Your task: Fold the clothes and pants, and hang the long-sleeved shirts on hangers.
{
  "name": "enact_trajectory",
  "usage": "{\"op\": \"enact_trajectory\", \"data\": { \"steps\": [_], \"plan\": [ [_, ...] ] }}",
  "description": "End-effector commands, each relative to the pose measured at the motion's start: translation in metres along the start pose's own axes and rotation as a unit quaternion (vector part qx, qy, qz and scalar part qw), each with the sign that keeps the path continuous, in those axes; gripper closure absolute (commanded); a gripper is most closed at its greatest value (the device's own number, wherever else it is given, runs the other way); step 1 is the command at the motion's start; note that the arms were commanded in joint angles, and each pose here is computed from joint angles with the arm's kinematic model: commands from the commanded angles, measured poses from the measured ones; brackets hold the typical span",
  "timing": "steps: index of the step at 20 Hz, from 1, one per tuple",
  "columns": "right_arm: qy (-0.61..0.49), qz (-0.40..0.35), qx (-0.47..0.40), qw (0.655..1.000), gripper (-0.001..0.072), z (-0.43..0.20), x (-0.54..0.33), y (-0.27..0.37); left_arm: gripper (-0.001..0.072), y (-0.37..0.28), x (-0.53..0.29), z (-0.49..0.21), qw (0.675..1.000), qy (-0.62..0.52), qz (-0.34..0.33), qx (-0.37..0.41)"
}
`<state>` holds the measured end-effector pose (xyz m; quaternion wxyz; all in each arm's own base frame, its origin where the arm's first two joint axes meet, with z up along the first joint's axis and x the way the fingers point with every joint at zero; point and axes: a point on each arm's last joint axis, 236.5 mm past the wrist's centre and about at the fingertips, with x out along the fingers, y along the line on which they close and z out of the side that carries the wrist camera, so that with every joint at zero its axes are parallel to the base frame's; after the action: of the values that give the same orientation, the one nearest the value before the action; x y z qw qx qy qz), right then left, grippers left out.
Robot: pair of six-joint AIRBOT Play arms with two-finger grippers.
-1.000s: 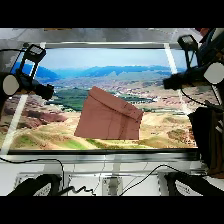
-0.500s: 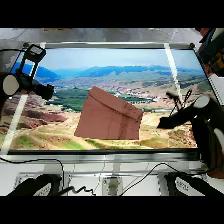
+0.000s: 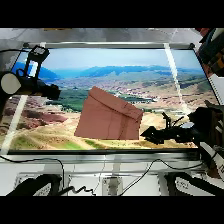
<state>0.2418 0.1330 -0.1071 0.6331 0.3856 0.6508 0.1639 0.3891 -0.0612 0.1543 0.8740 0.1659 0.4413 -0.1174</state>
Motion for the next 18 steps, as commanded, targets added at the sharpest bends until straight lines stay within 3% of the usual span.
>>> {"op": "enact_trajectory", "data": {
  "steps": [1,6,9,10,11,12,18],
  "plan": [
    [0.009,0.001,0.053,0.999,0.0269,0.0,0.018,-0.016,0.0429,0.001,0.019,0.0,1.0,0.008,0.002,0.001],
    [0.014,0.002,0.026,1.0,0.0271,-0.005,0.043,-0.004,0.0429,0.0,0.066,-0.081,0.979,0.192,-0.056,-0.047],
    [0.005,-0.004,0.014,1.0,0.0417,-0.004,0.052,0.001,0.0429,-0.007,0.078,-0.11,0.953,0.236,-0.141,-0.129],
    [0.002,-0.007,0.011,1.0,0.0502,-0.003,0.053,0.001,0.0406,-0.009,0.081,-0.113,0.944,0.227,-0.169,-0.167],
    [-0.001,-0.01,0.01,1.0,0.0649,-0.002,0.053,-0.001,0.0402,-0.009,0.084,-0.119,0.934,0.221,-0.191,-0.205],
    [-0.002,-0.008,0.0,1.0,0.0693,-0.001,0.053,0.001,0.0343,-0.008,0.086,-0.13,0.923,0.224,-0.208,-0.234],
    [-0.002,-0.001,-0.062,0.998,0.0695,-0.002,0.049,0.008,0.0338,-0.03,0.111,-0.188,0.869,0.215,-0.288,-0.34]
  ]
}}
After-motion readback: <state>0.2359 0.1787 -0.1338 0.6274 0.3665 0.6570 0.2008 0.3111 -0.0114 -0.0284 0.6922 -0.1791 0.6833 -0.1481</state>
